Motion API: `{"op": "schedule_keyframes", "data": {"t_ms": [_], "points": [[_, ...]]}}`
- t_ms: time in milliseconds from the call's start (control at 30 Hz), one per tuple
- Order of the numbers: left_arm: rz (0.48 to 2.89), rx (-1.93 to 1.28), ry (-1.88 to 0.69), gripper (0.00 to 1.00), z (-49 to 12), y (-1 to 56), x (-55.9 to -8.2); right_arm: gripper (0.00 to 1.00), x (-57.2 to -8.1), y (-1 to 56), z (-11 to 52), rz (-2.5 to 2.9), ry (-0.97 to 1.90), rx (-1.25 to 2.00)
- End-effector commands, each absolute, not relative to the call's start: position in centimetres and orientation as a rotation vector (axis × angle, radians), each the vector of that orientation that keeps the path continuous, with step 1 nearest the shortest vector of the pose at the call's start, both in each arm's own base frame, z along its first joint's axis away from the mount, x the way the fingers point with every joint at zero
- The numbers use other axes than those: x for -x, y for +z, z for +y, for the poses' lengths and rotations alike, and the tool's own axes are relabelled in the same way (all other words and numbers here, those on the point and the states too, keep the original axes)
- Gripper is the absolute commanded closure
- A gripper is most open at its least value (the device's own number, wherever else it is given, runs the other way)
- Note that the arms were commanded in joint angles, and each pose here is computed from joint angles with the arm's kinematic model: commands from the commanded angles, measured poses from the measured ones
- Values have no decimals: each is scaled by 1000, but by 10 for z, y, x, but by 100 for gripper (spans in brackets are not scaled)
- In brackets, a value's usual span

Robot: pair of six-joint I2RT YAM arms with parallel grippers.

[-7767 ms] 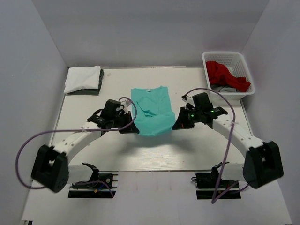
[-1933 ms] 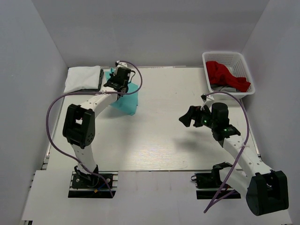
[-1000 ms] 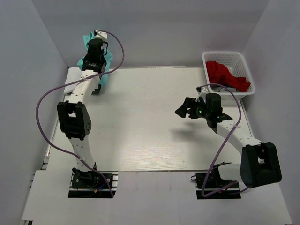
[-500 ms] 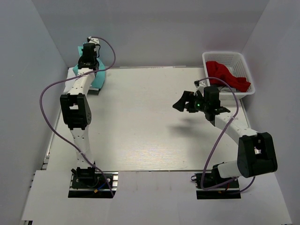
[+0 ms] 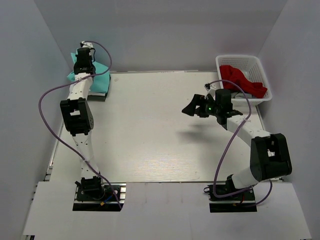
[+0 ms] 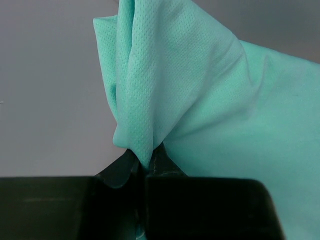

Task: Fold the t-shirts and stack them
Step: Put the neatly folded tshirt into the corner of the board with the left arm

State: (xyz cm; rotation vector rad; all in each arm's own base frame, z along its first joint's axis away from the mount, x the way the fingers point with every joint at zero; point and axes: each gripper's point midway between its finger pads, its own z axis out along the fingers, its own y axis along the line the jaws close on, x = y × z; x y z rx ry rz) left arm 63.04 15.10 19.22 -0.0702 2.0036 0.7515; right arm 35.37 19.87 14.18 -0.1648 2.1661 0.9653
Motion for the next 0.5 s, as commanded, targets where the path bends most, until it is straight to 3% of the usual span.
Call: {"op": "schedule_keyframes", "data": {"t_ms": [0, 67, 100, 133, 200, 333, 400, 433, 467], "points": [[1923, 112, 751, 100, 169, 225, -633, 10, -367, 159, 209, 2116, 1022, 196], [1931, 121, 743, 100, 173, 218, -633, 10, -368, 157, 212, 2126, 1044, 195], [1949, 105, 729, 93, 171, 210, -635, 10, -369, 156, 214, 2132, 1061, 199], [1948, 133, 739, 70, 179, 210, -632, 10, -370, 154, 215, 2135, 1067, 202], [1958, 137, 749, 54, 180, 204, -632, 10, -372, 153, 216, 2140, 1073, 190], [1957, 188, 805, 48, 198, 203, -626, 10, -375, 151, 221, 2146, 1102, 186], [1955, 198, 798, 38, 198, 203, -626, 10, -376, 152, 222, 2143, 1110, 188], [1966, 219, 808, 27, 204, 201, -622, 10, -377, 152, 222, 2144, 1109, 187], [1954, 222, 807, 0, 205, 206, -623, 10, -377, 154, 222, 2139, 1110, 187]]}}
